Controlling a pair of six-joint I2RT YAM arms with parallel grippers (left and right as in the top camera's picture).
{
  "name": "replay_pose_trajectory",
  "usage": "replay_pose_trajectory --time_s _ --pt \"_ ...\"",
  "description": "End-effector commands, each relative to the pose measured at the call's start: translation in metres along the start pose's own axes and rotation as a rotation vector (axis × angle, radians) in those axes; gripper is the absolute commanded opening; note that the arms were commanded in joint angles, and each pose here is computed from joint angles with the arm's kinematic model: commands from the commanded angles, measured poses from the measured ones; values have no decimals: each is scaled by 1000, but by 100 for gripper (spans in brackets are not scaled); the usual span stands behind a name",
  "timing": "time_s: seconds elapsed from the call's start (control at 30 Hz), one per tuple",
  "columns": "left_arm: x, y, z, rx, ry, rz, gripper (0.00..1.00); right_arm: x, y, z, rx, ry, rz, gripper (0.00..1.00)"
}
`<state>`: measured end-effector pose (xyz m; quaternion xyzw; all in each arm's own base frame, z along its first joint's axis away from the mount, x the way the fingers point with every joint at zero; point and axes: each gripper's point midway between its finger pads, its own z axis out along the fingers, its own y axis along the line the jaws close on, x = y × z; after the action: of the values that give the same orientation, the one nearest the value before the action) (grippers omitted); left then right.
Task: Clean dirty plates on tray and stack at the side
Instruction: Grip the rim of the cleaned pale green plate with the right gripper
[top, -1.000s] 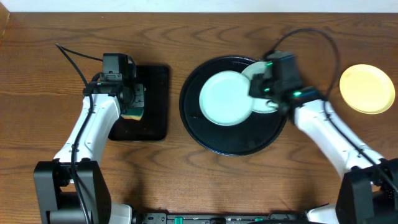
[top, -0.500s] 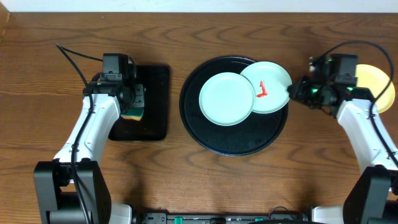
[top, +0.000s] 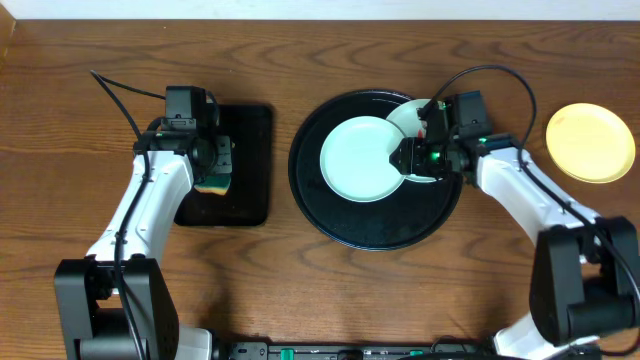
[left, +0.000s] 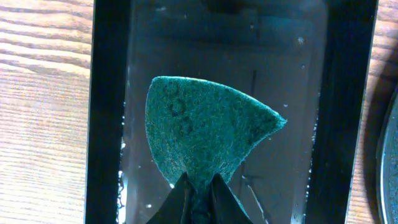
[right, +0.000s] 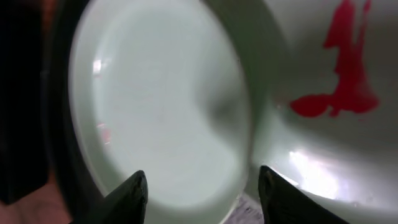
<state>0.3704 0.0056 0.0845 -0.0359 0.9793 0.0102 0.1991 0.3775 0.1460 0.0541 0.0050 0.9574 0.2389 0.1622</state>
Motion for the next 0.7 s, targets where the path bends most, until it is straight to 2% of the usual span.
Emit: replay_pose_trajectory --time_s 0.0,0.1,0.17,0.5,0.53,0.57,0.63,0.67 --pt "-1 1 -3 -2 -7 -8 7 -6 -10 2 65 -27 14 55" --pt "-1 1 -3 -2 -8 -8 8 -9 -15 2 100 -44 10 54" --pt "-1 1 -3 -2 -8 -8 7 -11 -11 4 91 -54 -2 49" --pt "-1 1 -3 -2 -8 -8 8 -9 1 26 75 -50 -32 44" --pt "-1 1 -3 -2 -8 -8 7 -9 0 27 79 -54 -26 41" --pt "-1 1 -3 -2 -8 -8 7 -11 0 27 82 -59 -27 32" --pt "-1 1 -3 -2 -8 -8 7 -12 0 26 84 -64 -28 6" --pt "-1 1 -3 -2 -8 -8 7 -12 -1 26 84 -65 -27 1"
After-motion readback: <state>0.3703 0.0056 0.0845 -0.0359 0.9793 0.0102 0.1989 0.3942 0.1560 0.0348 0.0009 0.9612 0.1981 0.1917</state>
